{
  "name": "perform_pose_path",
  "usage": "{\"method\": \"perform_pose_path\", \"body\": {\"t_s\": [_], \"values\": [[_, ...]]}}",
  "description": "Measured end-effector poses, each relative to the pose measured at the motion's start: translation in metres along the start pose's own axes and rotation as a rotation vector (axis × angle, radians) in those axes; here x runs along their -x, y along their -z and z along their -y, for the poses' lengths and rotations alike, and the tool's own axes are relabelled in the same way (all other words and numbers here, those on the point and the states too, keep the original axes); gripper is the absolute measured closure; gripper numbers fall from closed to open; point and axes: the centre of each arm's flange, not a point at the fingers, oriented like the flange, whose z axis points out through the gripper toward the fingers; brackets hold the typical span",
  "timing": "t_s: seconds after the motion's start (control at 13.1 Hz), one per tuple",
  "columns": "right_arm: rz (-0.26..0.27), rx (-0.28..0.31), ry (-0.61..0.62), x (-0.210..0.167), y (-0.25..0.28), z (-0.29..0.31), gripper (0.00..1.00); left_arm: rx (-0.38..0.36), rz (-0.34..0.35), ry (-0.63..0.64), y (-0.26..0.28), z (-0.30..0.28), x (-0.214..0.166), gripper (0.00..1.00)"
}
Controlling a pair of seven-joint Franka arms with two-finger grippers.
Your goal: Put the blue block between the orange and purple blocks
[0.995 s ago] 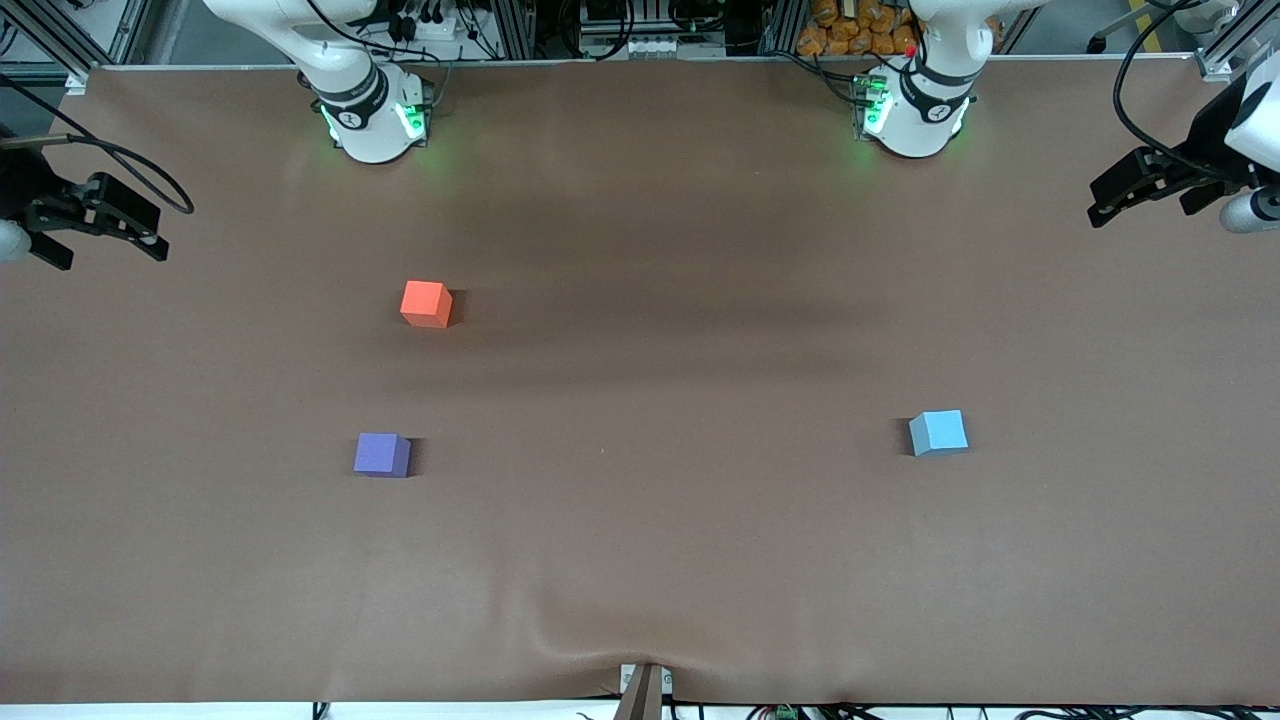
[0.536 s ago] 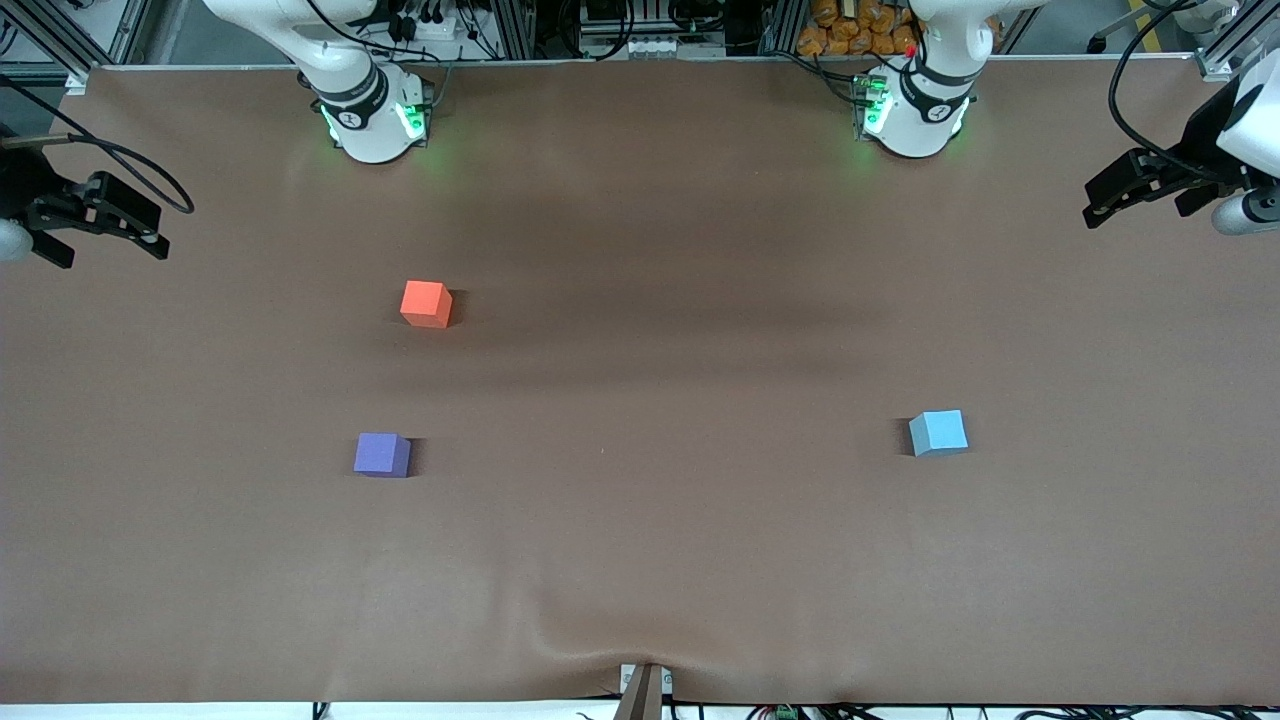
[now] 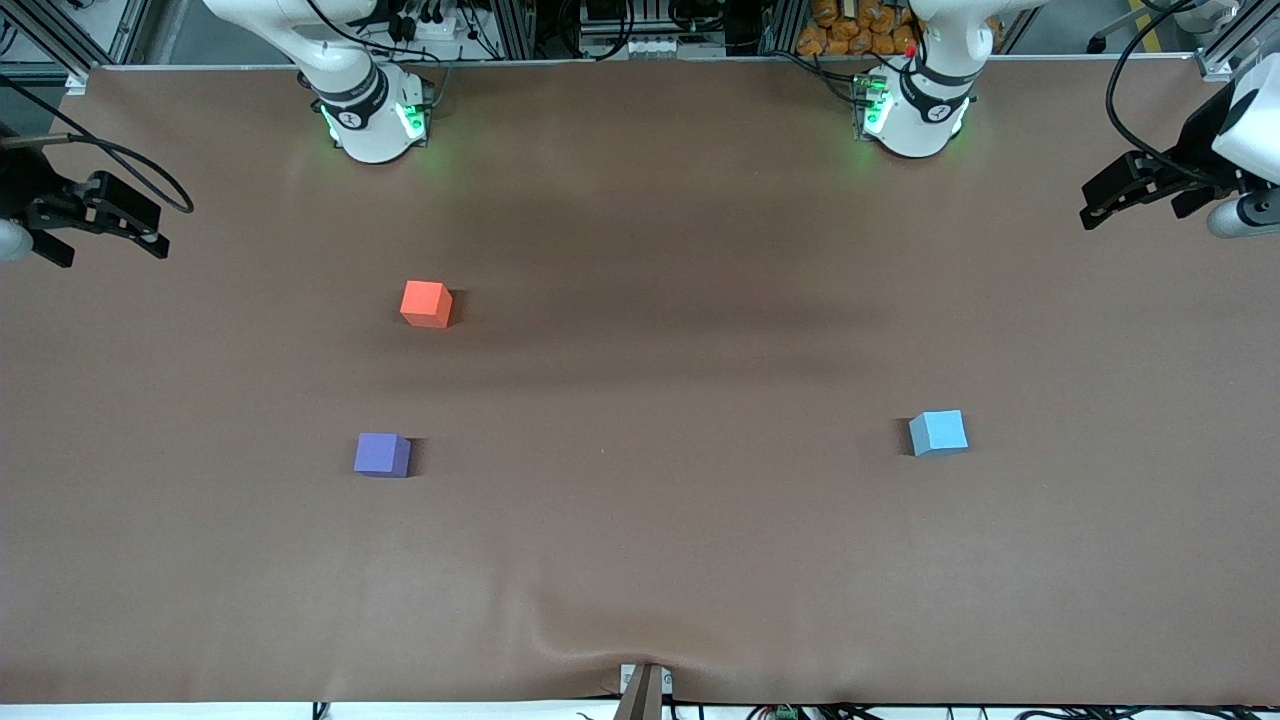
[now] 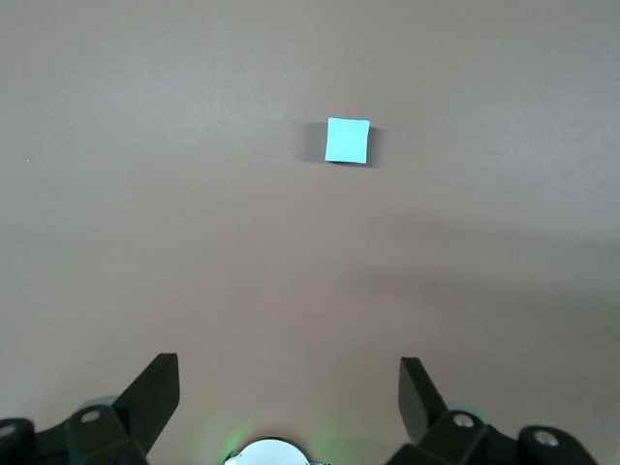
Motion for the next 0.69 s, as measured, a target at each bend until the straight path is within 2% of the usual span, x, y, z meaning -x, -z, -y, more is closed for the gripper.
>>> {"method": "perform_pose_path", "body": {"t_s": [0.69], "values": [[0.007,0.0,-0.001,0.001,-0.001,-0.001,0.0,0.004,-0.02,0.0,-0.014,-0.001,-0.007,0.0]]}}
